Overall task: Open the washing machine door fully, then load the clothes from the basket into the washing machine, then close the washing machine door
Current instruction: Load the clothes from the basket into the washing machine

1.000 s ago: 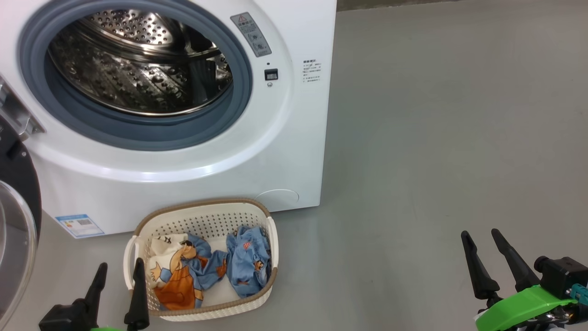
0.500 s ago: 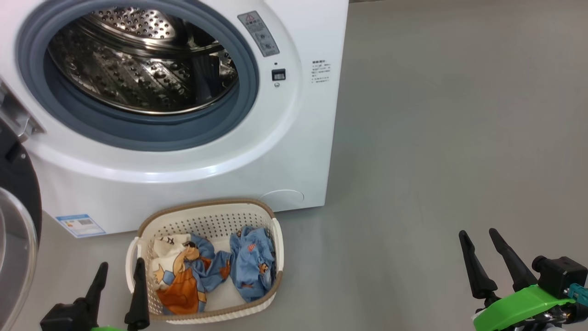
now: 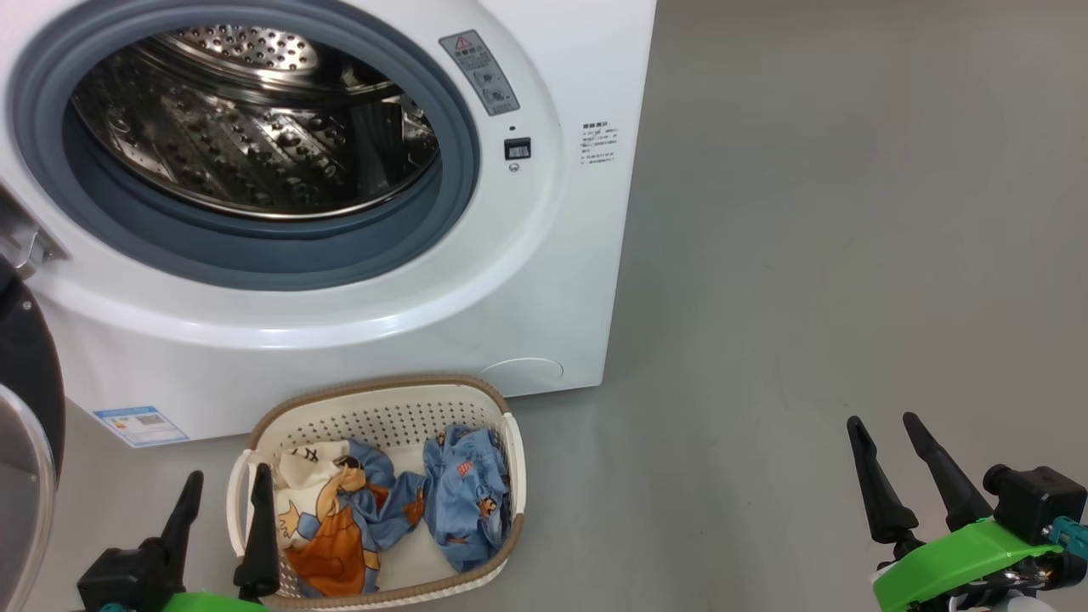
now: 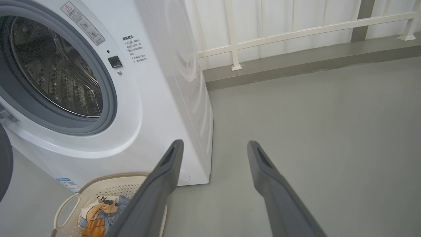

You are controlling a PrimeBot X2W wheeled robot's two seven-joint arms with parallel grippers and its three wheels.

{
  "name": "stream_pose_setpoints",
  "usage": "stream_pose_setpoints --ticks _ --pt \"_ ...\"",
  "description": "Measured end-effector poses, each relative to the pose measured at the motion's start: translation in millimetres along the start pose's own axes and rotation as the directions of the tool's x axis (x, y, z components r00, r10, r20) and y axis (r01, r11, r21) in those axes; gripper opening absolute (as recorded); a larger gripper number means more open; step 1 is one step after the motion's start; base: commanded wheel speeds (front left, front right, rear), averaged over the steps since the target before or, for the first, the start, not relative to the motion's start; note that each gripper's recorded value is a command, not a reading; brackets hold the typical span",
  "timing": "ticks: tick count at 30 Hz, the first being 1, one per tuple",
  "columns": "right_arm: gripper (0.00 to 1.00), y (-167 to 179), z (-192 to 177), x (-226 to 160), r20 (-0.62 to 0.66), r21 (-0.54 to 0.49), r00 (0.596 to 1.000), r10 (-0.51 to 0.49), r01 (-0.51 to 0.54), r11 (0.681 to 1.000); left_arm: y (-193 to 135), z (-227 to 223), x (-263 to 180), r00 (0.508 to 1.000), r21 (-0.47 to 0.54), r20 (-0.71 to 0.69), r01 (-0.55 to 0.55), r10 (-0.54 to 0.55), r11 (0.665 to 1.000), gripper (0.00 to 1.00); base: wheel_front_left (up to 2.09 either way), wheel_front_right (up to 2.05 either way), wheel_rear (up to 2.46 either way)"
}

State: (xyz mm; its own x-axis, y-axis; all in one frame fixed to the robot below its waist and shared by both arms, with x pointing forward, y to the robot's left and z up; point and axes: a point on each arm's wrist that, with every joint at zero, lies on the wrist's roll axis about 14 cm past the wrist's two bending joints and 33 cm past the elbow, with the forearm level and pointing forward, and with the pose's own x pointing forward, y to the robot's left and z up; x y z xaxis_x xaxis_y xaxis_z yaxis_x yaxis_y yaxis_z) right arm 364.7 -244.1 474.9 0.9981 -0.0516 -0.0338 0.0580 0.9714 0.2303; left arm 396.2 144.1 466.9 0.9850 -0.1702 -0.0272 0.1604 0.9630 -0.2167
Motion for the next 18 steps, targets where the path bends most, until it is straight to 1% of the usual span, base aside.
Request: stream_pose_setpoints --ticks 9,14,18 --pt "1.0 1 -2 5 -0.005 0.004 1.0 -0.001 0.001 1.0 -5 -15 1 0.999 -0.007 -0.044 0.014 -0.014 1.0 1.0 0.0 0.0 0.0" --pt "1.0 2 -6 11 -0.013 0.01 1.0 -0.003 0.003 1.0 -10 -35 6 0.994 -0.018 -0.103 0.03 -0.032 0.999 1.0 0.0 0.0 0.0" --pt "1.0 3 -12 20 -0.027 0.016 1.0 -0.007 0.007 1.0 -11 -60 12 0.983 -0.025 -0.179 0.034 -0.038 0.999 1.0 0.0 0.0 0.0"
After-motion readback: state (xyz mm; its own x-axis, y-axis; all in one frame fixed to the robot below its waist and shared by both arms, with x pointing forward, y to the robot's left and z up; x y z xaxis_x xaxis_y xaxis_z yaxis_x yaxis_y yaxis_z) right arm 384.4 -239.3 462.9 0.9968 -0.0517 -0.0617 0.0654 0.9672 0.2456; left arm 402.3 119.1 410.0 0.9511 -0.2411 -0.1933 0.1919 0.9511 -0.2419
